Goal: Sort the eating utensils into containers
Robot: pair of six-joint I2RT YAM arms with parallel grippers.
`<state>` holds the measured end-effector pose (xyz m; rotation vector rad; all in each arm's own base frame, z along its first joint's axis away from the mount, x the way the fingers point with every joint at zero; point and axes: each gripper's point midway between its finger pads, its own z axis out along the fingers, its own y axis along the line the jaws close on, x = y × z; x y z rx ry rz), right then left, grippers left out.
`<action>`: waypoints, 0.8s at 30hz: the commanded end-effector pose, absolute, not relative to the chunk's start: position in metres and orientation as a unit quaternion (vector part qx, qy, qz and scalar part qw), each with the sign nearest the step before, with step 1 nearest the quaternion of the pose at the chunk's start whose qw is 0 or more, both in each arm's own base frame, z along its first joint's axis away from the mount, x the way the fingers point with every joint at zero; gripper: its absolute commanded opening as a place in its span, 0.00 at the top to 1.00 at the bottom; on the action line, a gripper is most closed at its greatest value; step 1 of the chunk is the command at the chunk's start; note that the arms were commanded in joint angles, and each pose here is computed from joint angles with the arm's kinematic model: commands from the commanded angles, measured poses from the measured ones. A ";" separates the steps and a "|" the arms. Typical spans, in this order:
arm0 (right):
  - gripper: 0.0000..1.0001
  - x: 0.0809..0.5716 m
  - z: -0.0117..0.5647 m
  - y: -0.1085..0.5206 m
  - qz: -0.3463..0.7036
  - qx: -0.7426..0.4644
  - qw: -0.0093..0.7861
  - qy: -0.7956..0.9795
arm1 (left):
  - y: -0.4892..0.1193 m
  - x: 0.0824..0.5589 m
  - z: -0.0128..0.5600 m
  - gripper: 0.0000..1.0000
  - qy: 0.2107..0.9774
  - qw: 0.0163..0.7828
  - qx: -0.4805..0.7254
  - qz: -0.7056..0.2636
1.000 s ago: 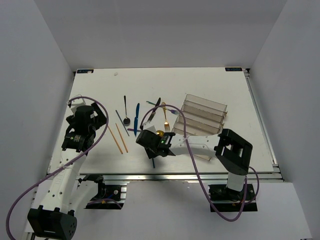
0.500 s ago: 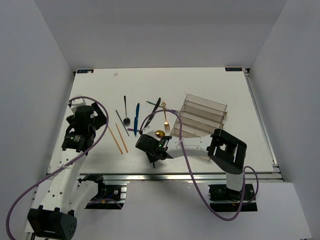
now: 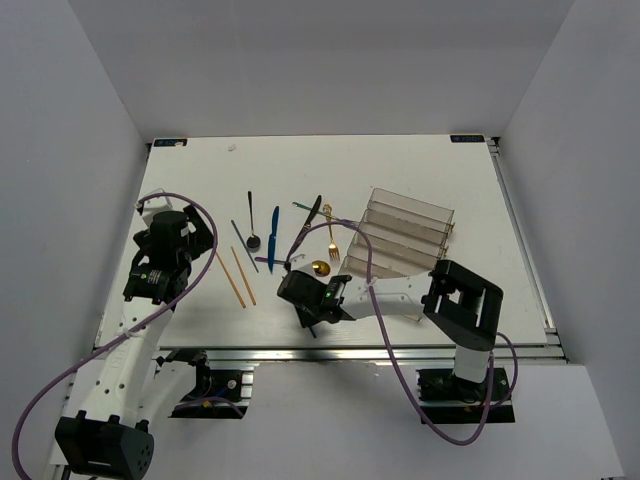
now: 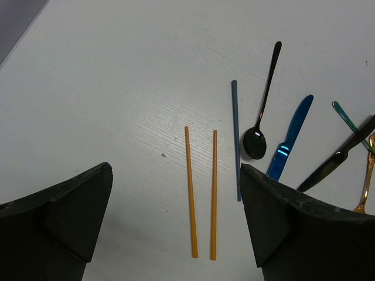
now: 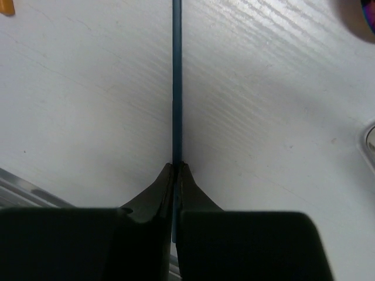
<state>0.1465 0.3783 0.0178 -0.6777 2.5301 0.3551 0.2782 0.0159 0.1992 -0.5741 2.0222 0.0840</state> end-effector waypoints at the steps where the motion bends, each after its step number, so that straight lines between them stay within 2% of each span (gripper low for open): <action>1: 1.00 0.124 0.011 0.359 0.117 -0.260 0.208 0.936 | 0.014 0.281 0.210 0.02 0.828 0.509 -0.235 0.026; 5: 1.00 0.131 0.043 0.365 0.132 -0.277 0.246 0.919 | 0.014 0.280 0.210 0.02 0.827 0.509 -0.235 0.026; 10: 1.00 0.150 0.105 0.362 0.154 -0.328 0.338 0.868 | 0.014 0.281 0.209 0.02 0.828 0.509 -0.234 0.024; 15: 1.00 0.173 0.132 0.324 0.090 -0.423 0.387 0.814 | 0.012 0.281 0.209 0.02 0.829 0.509 -0.230 0.021; 19: 1.00 0.202 0.130 0.274 0.036 -0.467 0.378 0.799 | 0.010 0.282 0.209 0.02 0.830 0.509 -0.229 0.017; 22: 1.00 0.223 0.138 0.246 0.005 -0.495 0.409 0.767 | 0.009 0.283 0.206 0.02 0.833 0.504 -0.227 0.016; 24: 1.00 0.229 0.161 0.244 0.022 -0.503 0.460 0.732 | 0.008 0.284 0.204 0.02 0.836 0.501 -0.225 0.015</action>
